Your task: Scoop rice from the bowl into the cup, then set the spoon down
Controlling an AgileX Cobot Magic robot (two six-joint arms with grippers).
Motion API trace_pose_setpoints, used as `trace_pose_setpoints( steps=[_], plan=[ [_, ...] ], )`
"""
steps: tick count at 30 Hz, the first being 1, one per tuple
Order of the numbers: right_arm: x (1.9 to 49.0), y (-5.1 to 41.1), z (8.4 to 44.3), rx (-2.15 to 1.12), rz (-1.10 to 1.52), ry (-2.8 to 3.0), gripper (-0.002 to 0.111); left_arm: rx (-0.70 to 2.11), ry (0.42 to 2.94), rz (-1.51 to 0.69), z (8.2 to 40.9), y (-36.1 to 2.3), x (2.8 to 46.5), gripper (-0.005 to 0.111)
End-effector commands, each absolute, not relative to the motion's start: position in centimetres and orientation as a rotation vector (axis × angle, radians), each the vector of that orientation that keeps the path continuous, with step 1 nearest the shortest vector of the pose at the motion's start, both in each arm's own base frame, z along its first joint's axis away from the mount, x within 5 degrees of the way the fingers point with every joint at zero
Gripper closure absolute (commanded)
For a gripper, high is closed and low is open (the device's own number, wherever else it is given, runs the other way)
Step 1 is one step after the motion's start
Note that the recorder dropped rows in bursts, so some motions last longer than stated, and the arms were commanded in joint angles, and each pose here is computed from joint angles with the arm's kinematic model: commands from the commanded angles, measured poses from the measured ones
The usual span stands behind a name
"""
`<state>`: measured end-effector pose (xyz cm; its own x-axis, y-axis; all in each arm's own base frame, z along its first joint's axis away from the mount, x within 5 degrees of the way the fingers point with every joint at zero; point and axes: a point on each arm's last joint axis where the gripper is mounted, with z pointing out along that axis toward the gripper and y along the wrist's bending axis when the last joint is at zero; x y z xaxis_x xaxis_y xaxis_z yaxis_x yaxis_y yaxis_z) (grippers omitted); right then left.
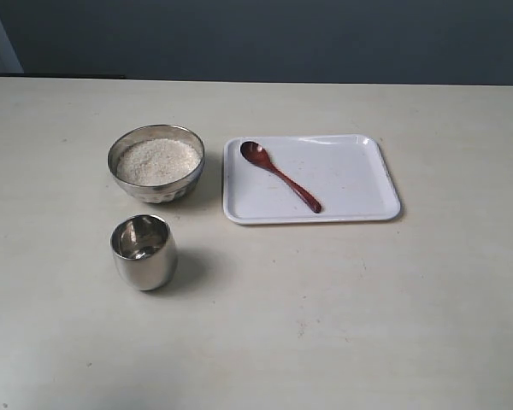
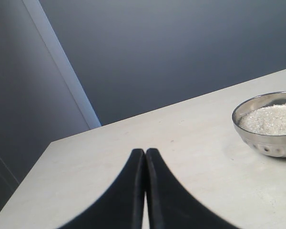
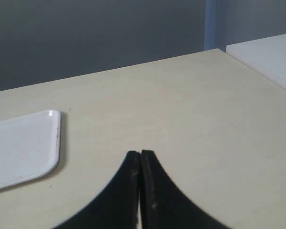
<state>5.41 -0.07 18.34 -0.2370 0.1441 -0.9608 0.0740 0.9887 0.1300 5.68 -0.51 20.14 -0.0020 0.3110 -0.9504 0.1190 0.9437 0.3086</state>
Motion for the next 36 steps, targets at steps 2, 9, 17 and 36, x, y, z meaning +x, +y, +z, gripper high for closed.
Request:
trace_pose_setpoints(
  steps=[2,9,17,36],
  plan=[
    [5.40,-0.11,18.40,0.162,0.059,1.800,0.108,0.335,1.564,0.144,20.29,-0.55,5.62,0.106],
    [5.40,-0.11,18.40,0.162,0.059,1.800,0.108,0.335,1.564,0.144,20.29,-0.55,5.62,0.106],
    [5.40,-0.11,18.40,0.162,0.059,1.800,0.108,0.335,1.565,0.144,20.27,-0.54,5.62,0.106],
    [5.40,-0.07,18.41,0.170,0.072,1.799,0.108,0.335,1.565,0.144,20.27,-0.54,5.62,0.106]
  ],
)
